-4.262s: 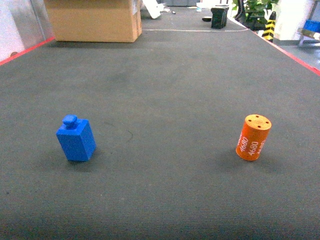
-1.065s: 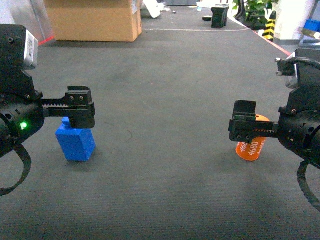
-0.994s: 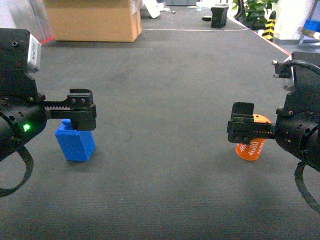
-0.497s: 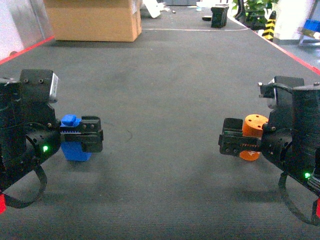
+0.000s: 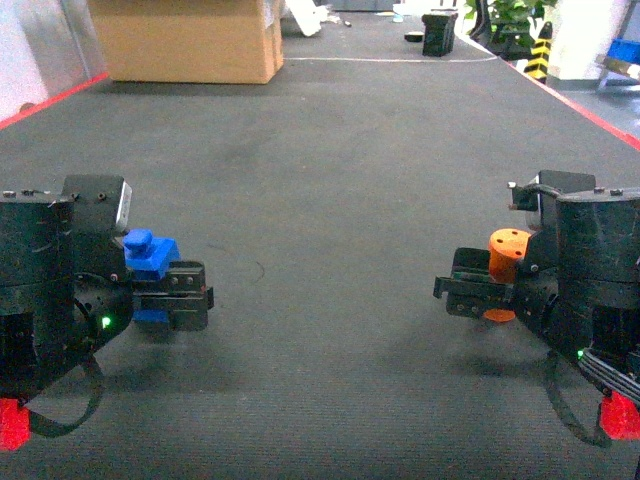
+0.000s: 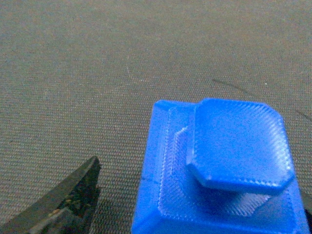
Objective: Sort blue parts and orange caps into right shelf containers
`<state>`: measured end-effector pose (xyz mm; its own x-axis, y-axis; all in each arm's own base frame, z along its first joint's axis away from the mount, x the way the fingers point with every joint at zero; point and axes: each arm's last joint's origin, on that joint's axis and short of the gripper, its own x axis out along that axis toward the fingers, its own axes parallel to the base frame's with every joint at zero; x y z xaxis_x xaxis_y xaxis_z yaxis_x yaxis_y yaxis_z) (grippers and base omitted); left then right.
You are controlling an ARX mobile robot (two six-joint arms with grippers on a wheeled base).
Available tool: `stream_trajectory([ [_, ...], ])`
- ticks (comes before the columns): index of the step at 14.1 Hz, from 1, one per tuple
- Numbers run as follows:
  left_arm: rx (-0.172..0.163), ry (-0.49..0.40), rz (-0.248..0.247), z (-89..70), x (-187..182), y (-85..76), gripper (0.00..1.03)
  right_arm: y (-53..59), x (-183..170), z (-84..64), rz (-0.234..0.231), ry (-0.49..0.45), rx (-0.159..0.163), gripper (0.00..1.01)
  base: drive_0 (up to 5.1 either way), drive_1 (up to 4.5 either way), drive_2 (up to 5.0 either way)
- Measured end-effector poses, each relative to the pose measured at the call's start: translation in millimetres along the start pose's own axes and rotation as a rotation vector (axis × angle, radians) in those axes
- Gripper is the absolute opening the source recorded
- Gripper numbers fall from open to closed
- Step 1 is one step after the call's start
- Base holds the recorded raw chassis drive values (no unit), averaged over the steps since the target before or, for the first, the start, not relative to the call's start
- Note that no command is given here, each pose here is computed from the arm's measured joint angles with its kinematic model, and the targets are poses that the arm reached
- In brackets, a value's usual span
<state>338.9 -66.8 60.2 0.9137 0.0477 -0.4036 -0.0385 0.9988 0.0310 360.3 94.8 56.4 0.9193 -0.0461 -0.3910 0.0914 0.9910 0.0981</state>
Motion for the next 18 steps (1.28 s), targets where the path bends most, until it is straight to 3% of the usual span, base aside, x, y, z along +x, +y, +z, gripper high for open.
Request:
stream_trajectory([
  [3,-0.001,0.007,-0.002,-0.8,0.1,-0.2,0.6,-0.3,1.6,-2.5,-0.016,-0.004,-0.029,0.48,0.0,0.0,0.0],
  [5,-0.005,0.0,-0.005,-0.2,-0.1,-0.2,0.44,0.0,1.5,-0.6,-0.022,-0.025,-0.038,0.45,0.0,0.0,0.0],
  [9,-0.049,-0.063,-0.004,8.8,-15.8,4.3,0.43,-3.1,-12.8,1.9,-0.053,-0.086,-0.045,0.45,0.0,0.0,0.0],
  [12,-0.074,-0.17,-0.002,25.9,-44.5,10.4,0.42,-7.0,-47.2,21.3,-0.049,-0.193,-0.046,0.45,0.0,0.0,0.0],
  [14,-0.098,-0.334,0.028,48.2,-103.4,24.4,0.42,-10.1,-111.6,36.2,-0.047,-0.293,-0.067,0.45,0.0,0.0,0.0],
  [16,-0.111,-0.392,0.094,45.1,-163.4,41.0,0.42,-23.0,-175.7,37.3,-0.08,-0.339,-0.092,0.45,0.0,0.0,0.0],
  [18,-0.137,-0.445,0.107,47.3,-197.4,52.3,0.42,-36.3,-215.1,40.1,-0.122,-0.389,-0.068,0.45,0.0,0.0,0.0],
])
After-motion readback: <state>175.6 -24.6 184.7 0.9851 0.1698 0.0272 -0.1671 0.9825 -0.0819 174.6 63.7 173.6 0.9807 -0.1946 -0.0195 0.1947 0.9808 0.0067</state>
